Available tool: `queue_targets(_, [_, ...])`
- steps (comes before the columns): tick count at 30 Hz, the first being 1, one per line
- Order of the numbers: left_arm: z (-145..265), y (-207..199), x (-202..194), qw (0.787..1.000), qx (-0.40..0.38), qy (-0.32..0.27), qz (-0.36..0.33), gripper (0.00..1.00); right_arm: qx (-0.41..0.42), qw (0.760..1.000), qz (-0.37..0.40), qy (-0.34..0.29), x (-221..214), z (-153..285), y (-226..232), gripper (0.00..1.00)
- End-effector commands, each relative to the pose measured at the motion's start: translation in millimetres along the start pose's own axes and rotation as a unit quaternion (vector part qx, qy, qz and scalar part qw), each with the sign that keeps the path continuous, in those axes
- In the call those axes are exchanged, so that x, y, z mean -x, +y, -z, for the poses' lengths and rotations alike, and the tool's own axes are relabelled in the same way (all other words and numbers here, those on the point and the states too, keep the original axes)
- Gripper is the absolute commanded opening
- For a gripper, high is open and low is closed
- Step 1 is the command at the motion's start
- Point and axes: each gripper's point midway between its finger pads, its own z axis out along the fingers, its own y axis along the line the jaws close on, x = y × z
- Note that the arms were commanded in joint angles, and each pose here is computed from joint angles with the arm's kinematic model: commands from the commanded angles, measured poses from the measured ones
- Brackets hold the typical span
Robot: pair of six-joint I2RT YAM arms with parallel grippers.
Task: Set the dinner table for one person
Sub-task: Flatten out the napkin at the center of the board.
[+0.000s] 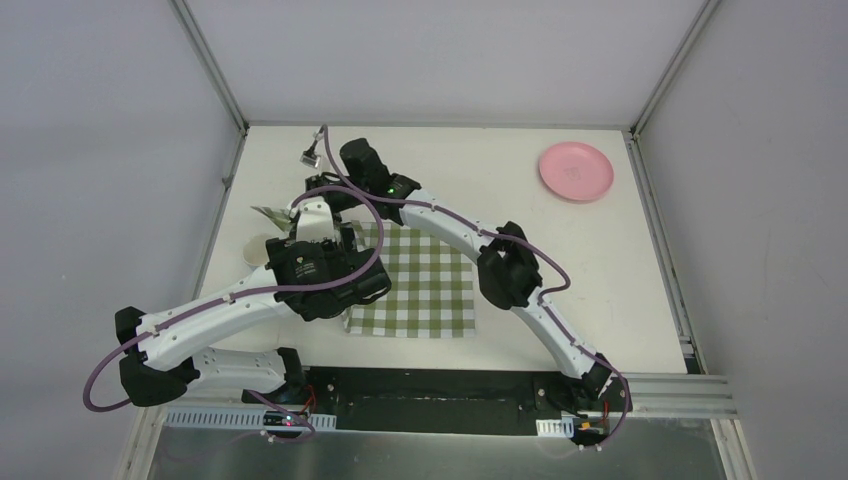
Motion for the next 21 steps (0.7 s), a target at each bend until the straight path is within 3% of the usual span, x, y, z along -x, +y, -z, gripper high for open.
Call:
queue_targets(1, [1, 0, 14, 0.999, -0.003, -0.021, 0.035, 0.99, 0.051, 0.998, 0.041, 0.001, 4, -4, 37, 0.00])
queue_targets(15, [10, 8, 50, 0.997, -0.012, -0.059, 0.054, 0.99, 0.049, 0.998, 0.038, 0.028, -9, -10, 30, 0.00])
queue_targets(21, [21, 1, 71, 0.991, -0.069, -0.065, 0.089, 0.99, 0.061, 0.996, 0.040, 0.044, -17, -15, 32, 0.00])
